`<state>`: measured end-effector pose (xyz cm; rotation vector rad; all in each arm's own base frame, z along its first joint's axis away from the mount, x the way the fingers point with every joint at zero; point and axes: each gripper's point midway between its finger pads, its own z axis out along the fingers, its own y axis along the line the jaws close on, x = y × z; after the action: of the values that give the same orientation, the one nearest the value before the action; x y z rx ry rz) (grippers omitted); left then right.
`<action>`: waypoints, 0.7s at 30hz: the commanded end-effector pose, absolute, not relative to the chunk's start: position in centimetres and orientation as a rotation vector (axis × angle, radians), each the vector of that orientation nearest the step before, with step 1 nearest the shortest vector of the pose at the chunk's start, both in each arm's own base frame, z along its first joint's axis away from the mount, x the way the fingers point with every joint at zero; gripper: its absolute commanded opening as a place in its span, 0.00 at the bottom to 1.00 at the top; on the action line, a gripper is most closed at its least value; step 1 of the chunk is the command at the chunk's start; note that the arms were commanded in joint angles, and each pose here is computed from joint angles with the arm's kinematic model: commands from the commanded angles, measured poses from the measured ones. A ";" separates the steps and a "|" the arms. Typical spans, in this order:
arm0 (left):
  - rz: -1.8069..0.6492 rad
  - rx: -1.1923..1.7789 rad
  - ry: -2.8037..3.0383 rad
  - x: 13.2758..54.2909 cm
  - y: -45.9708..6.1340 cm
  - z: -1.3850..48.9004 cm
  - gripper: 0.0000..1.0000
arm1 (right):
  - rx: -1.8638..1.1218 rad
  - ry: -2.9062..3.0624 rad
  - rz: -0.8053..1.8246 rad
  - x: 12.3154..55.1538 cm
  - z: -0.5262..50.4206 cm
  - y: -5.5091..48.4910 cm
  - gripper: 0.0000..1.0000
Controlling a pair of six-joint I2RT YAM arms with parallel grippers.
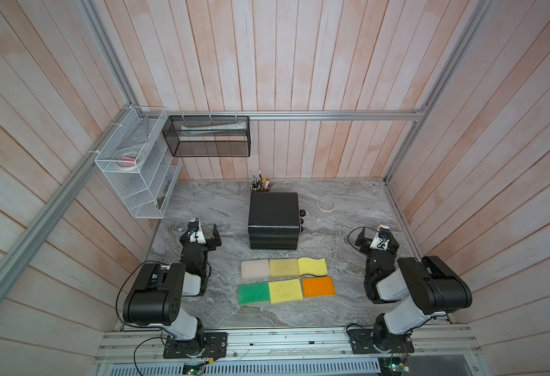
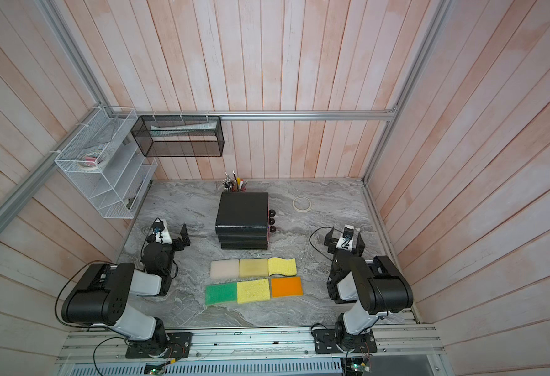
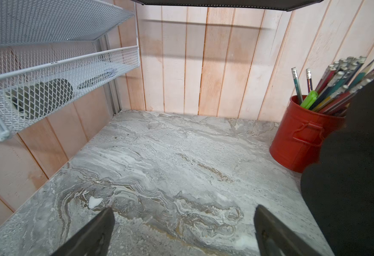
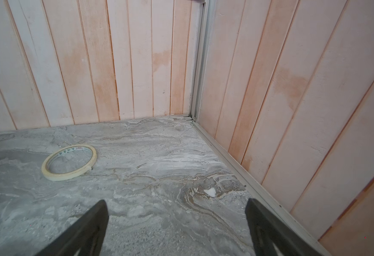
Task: Take the sponge out of the drawer
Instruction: Reset both arms
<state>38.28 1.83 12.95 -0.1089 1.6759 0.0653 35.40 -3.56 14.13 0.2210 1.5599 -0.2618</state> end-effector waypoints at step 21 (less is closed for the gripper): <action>0.066 -0.108 1.673 38.5 1.9 13.1 1.00 | 0.185 1.637 -0.117 37.0 13.2 -3.4 0.98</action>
<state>38.27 1.83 12.93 -0.1092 1.6763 0.0656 36.63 -3.30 12.98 0.1752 1.6340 -0.1396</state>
